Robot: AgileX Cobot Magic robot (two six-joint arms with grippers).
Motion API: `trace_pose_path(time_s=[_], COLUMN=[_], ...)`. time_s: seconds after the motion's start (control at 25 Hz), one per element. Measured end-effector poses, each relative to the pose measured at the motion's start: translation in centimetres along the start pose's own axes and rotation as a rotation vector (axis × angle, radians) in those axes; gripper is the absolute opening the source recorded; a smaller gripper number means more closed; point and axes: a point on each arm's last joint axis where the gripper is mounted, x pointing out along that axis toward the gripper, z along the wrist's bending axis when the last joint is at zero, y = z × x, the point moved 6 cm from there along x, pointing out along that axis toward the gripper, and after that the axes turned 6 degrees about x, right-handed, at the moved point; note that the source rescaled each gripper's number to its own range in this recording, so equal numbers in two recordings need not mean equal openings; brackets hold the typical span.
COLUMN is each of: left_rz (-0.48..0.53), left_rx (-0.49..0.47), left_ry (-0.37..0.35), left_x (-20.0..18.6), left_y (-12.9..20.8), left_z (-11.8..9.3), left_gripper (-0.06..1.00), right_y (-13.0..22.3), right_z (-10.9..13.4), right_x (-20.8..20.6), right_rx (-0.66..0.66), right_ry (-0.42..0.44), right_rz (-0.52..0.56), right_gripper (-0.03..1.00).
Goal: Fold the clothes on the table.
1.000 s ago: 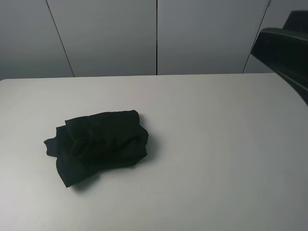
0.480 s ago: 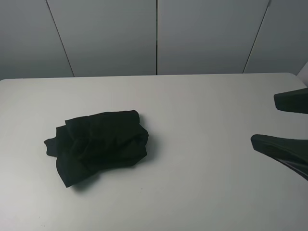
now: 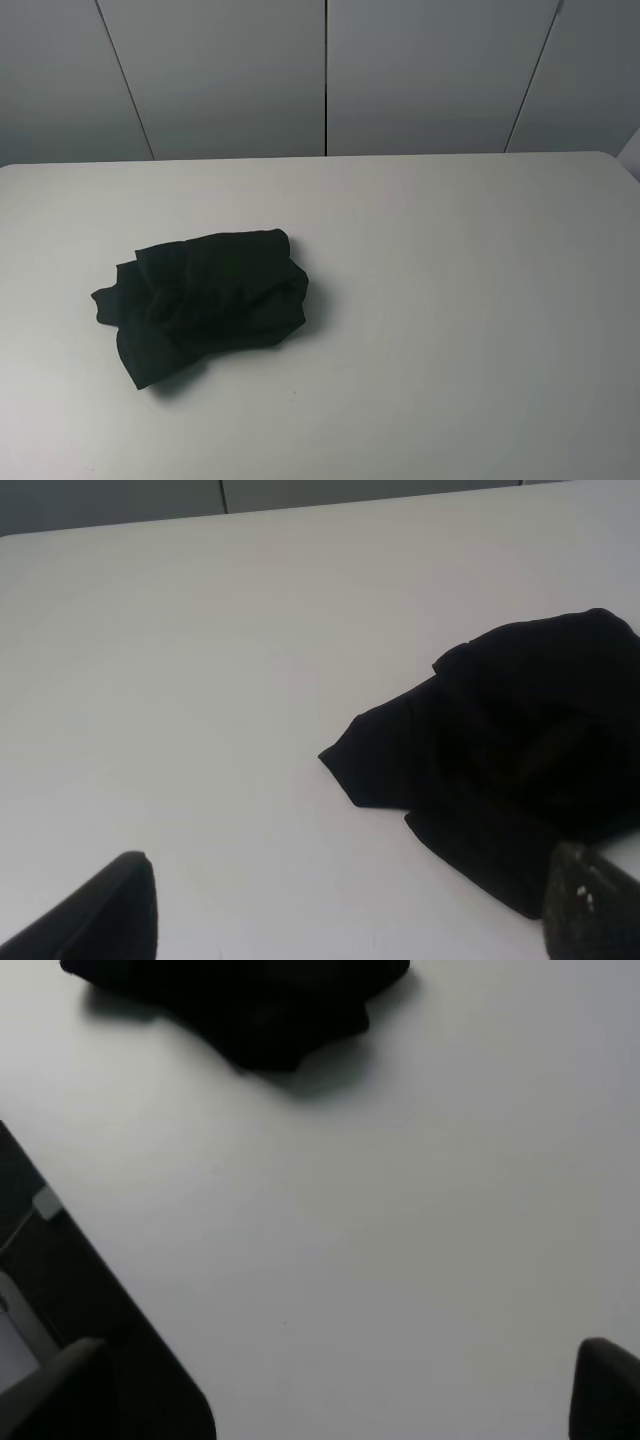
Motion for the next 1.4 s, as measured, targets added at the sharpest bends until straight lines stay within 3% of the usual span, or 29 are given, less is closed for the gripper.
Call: trace_pose_path(time_s=[0.2,0.36,0.92,1.4], left_rz=[0.0,0.0,0.0,0.0], left_rx=[0.0,0.0,0.0,0.0], left_ry=[0.0,0.0,0.0,0.0], left_x=[0.0,0.0,0.0,0.0], left_y=[0.0,0.0,0.0,0.0], left_z=[0.0,0.0,0.0,0.0], left_gripper=[1.0,1.0,1.0,1.0], right_y=[2.3,2.0,2.5,2.6], right_z=[-0.2,-0.3,-2.6,-3.0], right_x=[-0.3,0.0,-0.5,-0.7], right_rx=[0.015,0.036,0.332,0.393], right_ry=[-0.006,0.015,0.457,0.546], right_rz=[-0.102,-0.194,-0.216,-0.217], right_gripper=[1.0,1.0,1.0,1.0])
